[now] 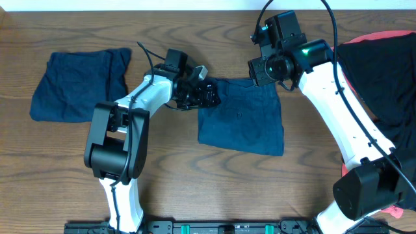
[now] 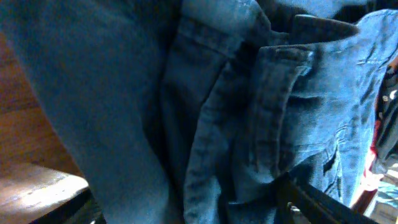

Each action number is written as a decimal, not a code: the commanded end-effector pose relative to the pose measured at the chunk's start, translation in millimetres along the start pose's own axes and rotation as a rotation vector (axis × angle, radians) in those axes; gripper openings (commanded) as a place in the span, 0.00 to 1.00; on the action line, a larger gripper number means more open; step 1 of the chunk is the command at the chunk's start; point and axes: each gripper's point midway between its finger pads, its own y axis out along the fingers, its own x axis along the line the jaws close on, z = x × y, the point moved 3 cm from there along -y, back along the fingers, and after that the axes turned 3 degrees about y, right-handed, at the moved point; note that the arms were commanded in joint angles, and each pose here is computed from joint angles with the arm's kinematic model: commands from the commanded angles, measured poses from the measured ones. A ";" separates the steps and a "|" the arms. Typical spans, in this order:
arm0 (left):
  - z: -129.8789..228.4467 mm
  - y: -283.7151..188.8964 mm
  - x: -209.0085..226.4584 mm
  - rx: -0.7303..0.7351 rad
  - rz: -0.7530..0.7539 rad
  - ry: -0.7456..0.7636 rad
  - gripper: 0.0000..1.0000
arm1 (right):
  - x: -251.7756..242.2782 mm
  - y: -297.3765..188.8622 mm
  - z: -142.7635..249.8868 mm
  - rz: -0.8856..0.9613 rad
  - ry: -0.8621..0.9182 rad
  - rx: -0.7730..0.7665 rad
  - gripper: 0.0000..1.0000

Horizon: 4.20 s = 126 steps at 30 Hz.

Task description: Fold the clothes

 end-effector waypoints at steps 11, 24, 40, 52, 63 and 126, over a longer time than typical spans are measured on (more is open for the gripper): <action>-7.9 -35.3 -14.9 -0.029 0.288 -0.048 0.95 | -10.3 -9.8 12.7 0.051 0.015 0.057 0.56; 3.3 -12.7 -9.7 0.014 0.097 -0.023 0.98 | -10.7 -9.9 13.3 0.054 0.015 0.060 0.56; 36.2 28.3 -22.5 0.109 -0.119 0.086 0.43 | -10.9 -10.0 15.5 0.054 0.015 0.070 0.55; 1.5 -54.4 51.5 -0.001 -0.679 0.120 0.06 | -11.7 -10.4 19.0 0.058 0.016 0.086 0.55; -39.4 -221.8 45.7 -0.303 -0.908 0.262 0.06 | -13.7 -10.4 18.3 0.072 0.016 0.082 0.55; -2.4 -412.9 206.2 -0.712 -1.093 -0.177 0.98 | -20.0 -11.1 19.3 0.116 0.015 0.085 0.57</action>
